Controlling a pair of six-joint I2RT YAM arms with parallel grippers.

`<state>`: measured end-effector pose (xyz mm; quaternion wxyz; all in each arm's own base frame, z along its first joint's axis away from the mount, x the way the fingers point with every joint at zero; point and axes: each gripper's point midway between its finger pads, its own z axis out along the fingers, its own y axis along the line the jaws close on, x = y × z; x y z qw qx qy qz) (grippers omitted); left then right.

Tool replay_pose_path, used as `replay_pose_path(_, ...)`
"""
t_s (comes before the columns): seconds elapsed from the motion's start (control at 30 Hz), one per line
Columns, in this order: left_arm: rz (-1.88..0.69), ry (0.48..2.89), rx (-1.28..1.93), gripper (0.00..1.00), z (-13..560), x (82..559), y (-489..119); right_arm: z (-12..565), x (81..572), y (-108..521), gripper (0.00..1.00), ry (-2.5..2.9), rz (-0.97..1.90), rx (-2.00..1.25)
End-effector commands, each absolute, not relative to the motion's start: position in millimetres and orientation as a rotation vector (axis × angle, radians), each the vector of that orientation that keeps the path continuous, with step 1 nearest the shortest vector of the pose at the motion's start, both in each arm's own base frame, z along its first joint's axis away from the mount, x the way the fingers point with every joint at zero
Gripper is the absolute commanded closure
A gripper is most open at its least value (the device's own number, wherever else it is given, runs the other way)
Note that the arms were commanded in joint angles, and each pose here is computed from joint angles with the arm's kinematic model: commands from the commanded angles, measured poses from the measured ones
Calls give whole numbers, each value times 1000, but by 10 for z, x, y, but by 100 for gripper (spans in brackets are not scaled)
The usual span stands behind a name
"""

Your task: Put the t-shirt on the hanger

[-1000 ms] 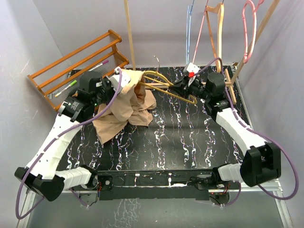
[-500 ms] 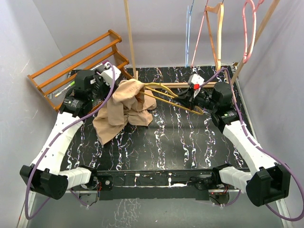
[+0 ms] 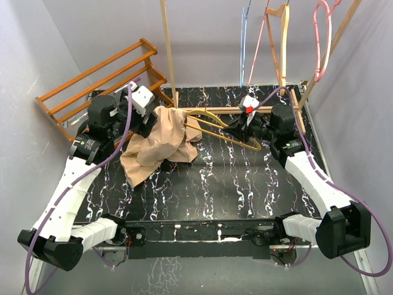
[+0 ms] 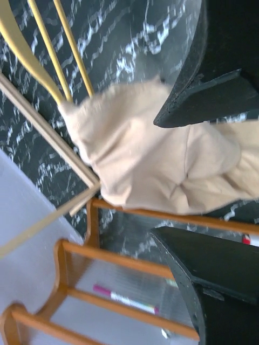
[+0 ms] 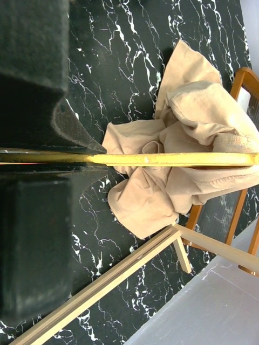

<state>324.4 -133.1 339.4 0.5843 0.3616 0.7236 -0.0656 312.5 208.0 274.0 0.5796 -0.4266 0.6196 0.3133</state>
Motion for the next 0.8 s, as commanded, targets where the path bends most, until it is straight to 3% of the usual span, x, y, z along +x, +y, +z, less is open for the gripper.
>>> replay_pose_path(0.0, -365, 1744, 754, 29, 3272, 3100, -1757, 3124, 3260, 2076, 92, 1348, 671, -973)
replay_pose_path(0.2, -387, 1825, 636, 32, 3062, 3091, -2191, 3071, 3334, 2053, 92, 1378, 654, -949)
replay_pose_path(0.37, -285, 1917, 398, 39, 2905, 3327, -2167, 3066, 3357, 2037, 92, 1385, 641, -937)
replay_pose_path(0.77, -291, 1927, 303, 47, 2665, 3479, -2378, 3092, 3346, 2027, 92, 1384, 640, -924)
